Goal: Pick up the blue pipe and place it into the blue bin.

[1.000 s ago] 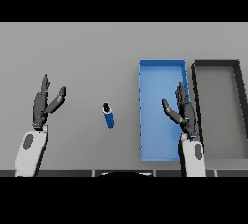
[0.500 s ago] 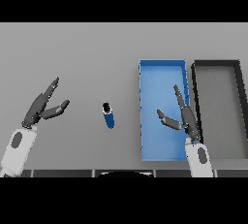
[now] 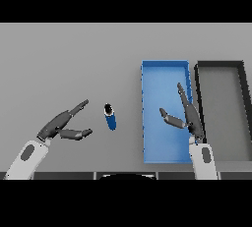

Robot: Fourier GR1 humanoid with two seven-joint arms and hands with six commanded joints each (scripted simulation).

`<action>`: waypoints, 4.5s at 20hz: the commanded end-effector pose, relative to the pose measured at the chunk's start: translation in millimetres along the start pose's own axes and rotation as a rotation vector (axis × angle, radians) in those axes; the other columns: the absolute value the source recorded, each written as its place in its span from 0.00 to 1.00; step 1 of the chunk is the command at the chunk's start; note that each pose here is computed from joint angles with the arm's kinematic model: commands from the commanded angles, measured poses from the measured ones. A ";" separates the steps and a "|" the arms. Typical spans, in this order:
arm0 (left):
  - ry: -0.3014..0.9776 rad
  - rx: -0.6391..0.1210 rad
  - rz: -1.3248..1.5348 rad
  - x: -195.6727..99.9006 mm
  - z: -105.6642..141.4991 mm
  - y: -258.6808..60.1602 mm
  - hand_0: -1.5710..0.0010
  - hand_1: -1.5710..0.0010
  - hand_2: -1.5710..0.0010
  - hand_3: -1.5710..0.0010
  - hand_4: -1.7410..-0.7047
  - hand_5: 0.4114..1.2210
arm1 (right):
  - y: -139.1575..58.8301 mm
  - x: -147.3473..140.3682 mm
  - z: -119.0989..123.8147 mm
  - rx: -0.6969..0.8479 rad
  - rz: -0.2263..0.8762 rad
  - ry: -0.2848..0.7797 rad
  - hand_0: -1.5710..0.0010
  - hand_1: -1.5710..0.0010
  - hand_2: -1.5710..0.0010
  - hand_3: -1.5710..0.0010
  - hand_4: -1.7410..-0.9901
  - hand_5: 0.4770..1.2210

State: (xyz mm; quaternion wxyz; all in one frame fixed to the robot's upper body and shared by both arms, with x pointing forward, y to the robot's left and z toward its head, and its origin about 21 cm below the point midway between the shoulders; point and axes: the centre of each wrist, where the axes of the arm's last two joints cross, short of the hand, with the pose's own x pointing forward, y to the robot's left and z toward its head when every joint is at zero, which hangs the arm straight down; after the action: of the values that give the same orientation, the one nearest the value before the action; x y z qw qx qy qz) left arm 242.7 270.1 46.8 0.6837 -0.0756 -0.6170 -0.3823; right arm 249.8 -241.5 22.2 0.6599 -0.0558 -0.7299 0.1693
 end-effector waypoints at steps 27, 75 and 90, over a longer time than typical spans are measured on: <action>-0.163 -0.064 0.247 -15.8 -110.2 -93.4 0.89 0.74 0.63 0.62 0.42 0.46 | 0.2 -7.3 7.5 -0.001 -0.003 0.016 1.00 1.00 1.00 1.00 0.73 0.11; -0.453 -0.108 0.169 67.4 -111.0 -101.2 0.00 0.00 0.00 0.00 0.26 1.00 | -46.9 107.6 -36.9 0.563 0.001 -0.371 1.00 1.00 1.00 1.00 0.71 0.08; -0.453 -0.139 0.170 71.7 -119.3 -101.0 0.00 0.00 0.00 0.00 0.26 1.00 | 25.6 159.4 -65.8 0.957 0.064 -0.382 1.00 1.00 1.00 1.00 0.73 0.05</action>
State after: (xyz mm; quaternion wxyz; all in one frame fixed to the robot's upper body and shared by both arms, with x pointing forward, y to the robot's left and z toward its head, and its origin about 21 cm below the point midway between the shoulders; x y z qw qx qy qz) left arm 270.4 100.3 47.1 0.5501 -0.2583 -0.7181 -0.3392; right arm 291.2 -157.3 169.4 0.4610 0.2620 -0.6761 0.5116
